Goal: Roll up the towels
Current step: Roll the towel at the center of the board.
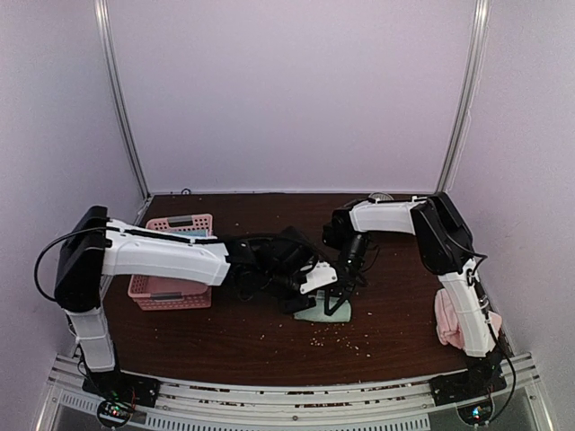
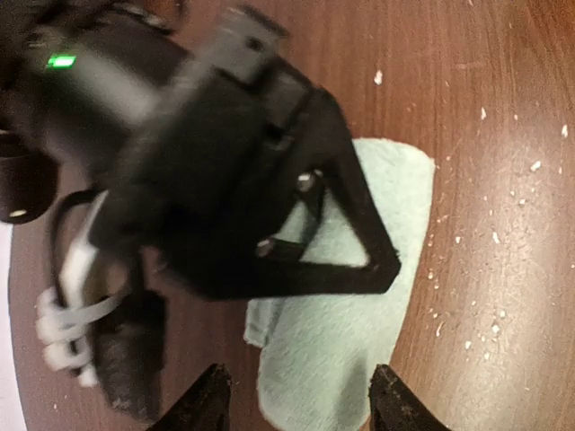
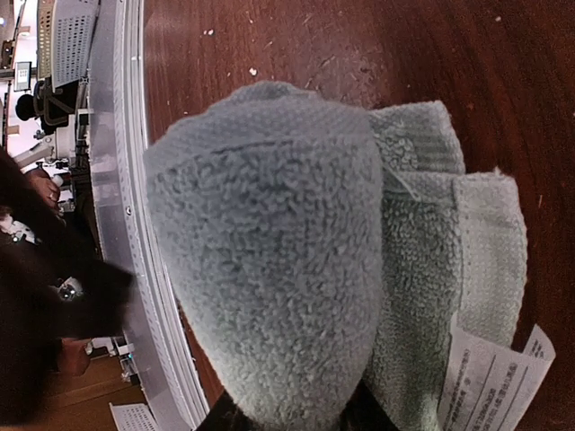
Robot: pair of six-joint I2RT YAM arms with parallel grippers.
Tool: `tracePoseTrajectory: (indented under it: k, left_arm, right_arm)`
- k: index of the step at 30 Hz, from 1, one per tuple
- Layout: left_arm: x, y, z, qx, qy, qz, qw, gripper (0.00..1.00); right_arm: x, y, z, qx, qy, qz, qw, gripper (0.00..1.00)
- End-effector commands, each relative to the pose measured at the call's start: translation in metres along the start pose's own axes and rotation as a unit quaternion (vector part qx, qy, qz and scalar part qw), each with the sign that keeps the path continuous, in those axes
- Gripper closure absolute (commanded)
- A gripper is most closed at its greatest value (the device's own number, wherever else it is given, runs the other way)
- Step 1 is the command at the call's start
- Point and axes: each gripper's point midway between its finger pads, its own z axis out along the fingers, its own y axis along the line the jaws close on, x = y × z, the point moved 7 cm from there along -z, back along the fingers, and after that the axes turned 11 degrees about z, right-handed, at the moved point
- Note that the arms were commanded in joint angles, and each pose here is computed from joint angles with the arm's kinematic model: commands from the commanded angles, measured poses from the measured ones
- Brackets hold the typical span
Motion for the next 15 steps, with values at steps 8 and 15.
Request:
tracePoseTrajectory:
  k: [8,15]
  left_arm:
    - [-0.012,-0.020,0.069,0.035,0.008,0.089,0.995,0.54]
    - [-0.010,-0.029,0.063,0.072,0.001,0.082,0.994,0.84]
  right_arm:
    - [0.024,-0.060,0.046,0.094,0.108,0.021,0.989,0.75]
    - [0.010,-0.019,0.005,0.104,0.041,-0.044,0.993,0.53]
